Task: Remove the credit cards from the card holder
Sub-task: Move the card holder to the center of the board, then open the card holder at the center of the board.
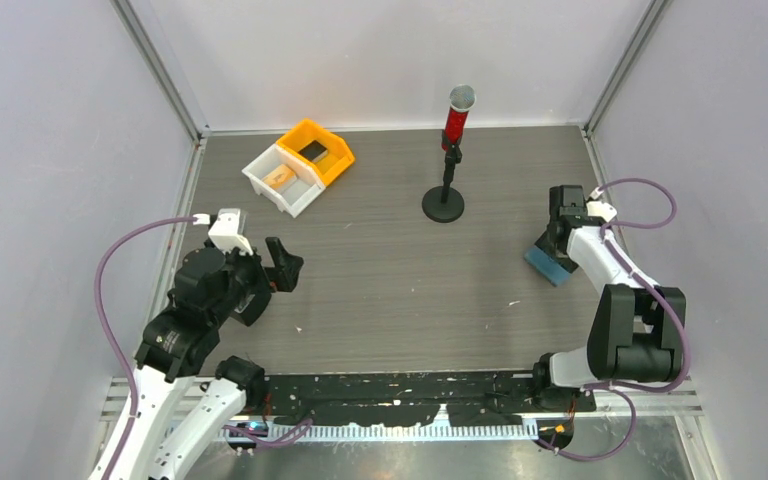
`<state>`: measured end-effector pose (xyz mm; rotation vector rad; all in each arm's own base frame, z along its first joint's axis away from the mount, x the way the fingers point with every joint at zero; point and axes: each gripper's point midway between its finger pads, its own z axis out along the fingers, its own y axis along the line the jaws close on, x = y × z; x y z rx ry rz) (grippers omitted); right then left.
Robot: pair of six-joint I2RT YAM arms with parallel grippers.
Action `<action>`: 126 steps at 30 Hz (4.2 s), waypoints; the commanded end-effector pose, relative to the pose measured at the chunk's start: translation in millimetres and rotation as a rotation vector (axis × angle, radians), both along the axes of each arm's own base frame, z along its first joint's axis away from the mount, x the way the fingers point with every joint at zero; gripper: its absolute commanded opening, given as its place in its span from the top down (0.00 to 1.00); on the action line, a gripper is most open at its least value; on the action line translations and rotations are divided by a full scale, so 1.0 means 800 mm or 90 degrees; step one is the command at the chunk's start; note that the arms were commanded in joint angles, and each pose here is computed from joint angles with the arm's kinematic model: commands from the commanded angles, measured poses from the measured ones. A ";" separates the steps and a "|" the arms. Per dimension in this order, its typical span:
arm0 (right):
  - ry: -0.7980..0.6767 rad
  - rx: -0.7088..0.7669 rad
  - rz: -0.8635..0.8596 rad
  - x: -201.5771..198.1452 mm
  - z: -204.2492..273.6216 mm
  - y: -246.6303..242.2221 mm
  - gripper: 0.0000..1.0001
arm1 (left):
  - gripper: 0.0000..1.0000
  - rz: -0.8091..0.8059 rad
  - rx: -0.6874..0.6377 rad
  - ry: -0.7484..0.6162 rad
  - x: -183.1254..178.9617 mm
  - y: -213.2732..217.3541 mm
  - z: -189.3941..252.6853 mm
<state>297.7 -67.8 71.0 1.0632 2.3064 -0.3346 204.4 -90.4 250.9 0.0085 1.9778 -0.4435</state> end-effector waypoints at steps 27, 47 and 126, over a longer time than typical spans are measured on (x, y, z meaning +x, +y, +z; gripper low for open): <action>0.007 0.115 -0.040 0.035 -0.060 -0.022 0.60 | 0.01 0.005 0.025 -0.001 0.005 0.003 -0.003; 0.014 0.212 0.149 0.012 -0.053 0.096 0.95 | 0.01 0.001 0.022 -0.003 0.002 0.003 -0.003; 0.018 0.532 0.639 -0.172 -0.020 0.360 0.23 | 0.15 -0.292 -0.141 0.311 -0.039 -0.154 -0.122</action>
